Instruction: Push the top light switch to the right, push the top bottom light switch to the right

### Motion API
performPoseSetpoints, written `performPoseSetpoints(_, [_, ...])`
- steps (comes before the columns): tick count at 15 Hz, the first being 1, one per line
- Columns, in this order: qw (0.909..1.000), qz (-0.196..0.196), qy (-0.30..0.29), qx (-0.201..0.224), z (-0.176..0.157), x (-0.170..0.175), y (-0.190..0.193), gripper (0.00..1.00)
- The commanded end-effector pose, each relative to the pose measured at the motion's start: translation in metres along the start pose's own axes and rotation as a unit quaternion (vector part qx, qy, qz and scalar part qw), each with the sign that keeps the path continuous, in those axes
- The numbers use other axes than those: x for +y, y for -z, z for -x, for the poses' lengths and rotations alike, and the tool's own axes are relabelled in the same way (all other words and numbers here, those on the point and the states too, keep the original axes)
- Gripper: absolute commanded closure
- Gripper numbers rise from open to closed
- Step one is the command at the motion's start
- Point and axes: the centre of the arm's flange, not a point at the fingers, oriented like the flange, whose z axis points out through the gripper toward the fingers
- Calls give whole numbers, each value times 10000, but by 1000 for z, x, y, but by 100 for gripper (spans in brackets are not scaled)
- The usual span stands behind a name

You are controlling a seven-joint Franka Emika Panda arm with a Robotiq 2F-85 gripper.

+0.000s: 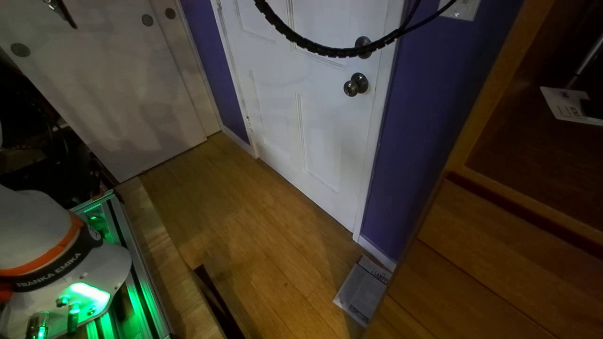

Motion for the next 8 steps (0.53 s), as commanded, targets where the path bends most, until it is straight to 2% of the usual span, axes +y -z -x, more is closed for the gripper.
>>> performPoseSetpoints(1, [9999, -19, -94, 132, -8, 0, -10, 100])
performPoseSetpoints(8, [9995, 28, -44, 324, -17, -1, -19, 100])
